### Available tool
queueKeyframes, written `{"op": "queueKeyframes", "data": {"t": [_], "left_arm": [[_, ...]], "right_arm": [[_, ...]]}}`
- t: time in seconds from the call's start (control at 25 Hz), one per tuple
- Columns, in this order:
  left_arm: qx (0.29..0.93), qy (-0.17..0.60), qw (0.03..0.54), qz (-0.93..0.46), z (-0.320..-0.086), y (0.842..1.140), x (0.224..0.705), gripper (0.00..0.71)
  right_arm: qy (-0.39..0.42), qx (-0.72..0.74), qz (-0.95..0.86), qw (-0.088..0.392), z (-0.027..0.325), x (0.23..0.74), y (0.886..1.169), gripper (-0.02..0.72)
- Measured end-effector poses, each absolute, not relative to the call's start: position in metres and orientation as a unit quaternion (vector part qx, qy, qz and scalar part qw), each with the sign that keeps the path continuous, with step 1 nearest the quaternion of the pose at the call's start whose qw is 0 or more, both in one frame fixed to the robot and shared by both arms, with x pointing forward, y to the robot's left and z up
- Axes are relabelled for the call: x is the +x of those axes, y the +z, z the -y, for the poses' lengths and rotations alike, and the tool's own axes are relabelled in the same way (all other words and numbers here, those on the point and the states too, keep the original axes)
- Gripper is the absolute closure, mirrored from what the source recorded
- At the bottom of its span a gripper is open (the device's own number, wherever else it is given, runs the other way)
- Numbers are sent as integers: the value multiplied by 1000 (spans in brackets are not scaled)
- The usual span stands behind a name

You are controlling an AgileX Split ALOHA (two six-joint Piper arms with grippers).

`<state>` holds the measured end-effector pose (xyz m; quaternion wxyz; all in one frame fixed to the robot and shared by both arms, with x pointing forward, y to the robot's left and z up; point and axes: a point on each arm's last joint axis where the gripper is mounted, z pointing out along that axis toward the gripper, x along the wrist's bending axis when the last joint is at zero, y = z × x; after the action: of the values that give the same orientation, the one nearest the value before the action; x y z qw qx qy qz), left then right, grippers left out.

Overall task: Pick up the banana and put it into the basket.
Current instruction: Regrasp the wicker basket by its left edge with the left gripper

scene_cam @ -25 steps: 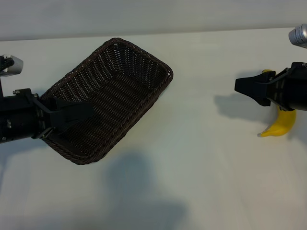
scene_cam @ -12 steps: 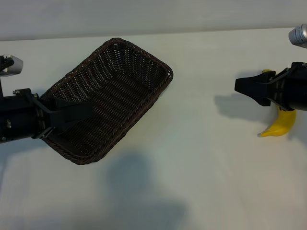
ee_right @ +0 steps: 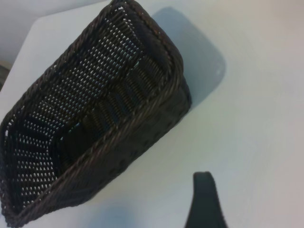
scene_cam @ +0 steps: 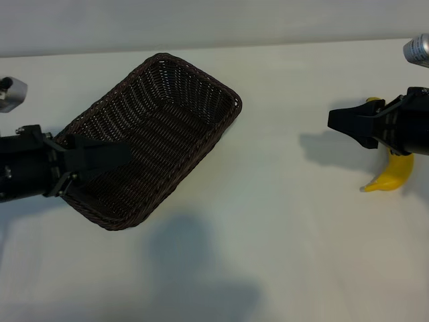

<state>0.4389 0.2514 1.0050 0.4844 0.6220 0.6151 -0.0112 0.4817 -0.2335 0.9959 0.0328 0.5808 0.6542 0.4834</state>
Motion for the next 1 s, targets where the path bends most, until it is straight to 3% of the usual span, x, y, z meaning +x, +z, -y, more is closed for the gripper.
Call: {"op": "queueKeyframes", "data": {"t": [0.24,0.72,1.0], "left_arm": [[615,4,439,-656,-258,1012,422,152],[539,62,336,-770,-283,1011,405,152],[509,87,338,-787,-288,1011,409,152]], "right_arm": [[483,581,-654,33,233,482,996,191],[483,580,-655,33,233,482,996,191],[483,579,-656,34,233,482,996,191]]}}
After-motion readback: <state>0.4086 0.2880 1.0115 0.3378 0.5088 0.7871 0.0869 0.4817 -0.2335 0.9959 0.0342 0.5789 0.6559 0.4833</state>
